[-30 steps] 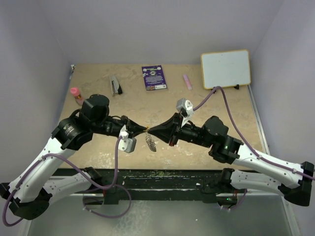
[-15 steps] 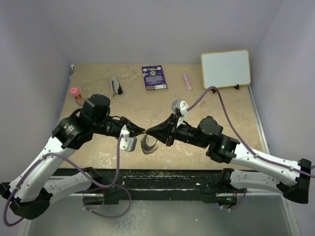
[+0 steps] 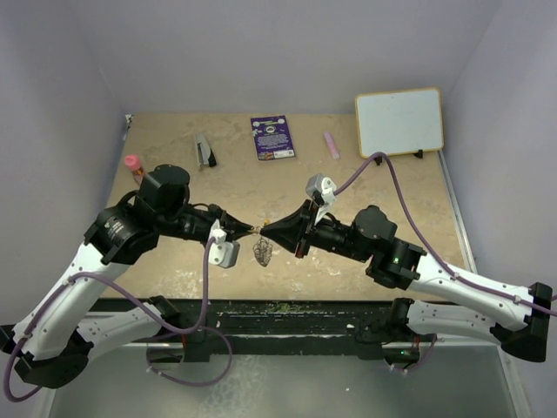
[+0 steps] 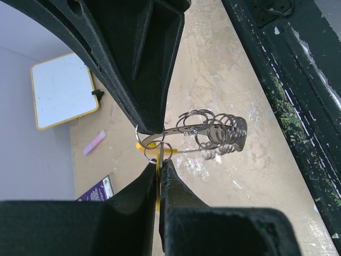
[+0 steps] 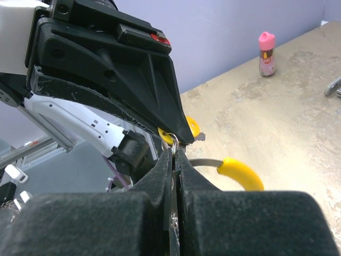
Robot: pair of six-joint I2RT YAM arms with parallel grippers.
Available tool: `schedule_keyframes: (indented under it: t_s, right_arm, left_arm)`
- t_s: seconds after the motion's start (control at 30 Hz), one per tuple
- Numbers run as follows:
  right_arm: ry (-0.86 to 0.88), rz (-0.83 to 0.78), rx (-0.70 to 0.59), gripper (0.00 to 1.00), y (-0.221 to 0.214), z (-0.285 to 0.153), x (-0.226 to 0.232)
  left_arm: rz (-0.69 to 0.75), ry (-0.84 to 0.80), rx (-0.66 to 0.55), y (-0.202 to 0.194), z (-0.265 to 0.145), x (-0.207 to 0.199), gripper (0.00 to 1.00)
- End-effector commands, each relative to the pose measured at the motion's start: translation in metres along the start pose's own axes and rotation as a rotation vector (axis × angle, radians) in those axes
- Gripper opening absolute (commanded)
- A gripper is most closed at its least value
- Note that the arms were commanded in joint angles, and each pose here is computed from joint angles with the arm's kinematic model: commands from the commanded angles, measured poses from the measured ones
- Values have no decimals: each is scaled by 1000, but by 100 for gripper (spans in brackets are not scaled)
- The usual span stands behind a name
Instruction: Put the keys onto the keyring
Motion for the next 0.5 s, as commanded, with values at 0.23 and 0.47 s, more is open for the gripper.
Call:
schedule_keyframes:
  t_s: [0.23, 0.47]
  right_arm:
    - [17, -1, -6, 0, 11, 10, 9]
    - [-37, 12, -6, 0, -2, -2, -3]
  left_arm:
    - [-8, 68, -23, 5, 6, 33, 3]
    - [46, 96, 13, 6, 1, 48, 3]
Point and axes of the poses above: each gripper's point midway between its finger pads, its own z axis out along the fingers, its own x axis along the line the jaws close on, y = z × x, the point moved 4 cm from there along -z, back along the fingers, and after that the axes turned 10 degrees about z, right-handed, at the moved point
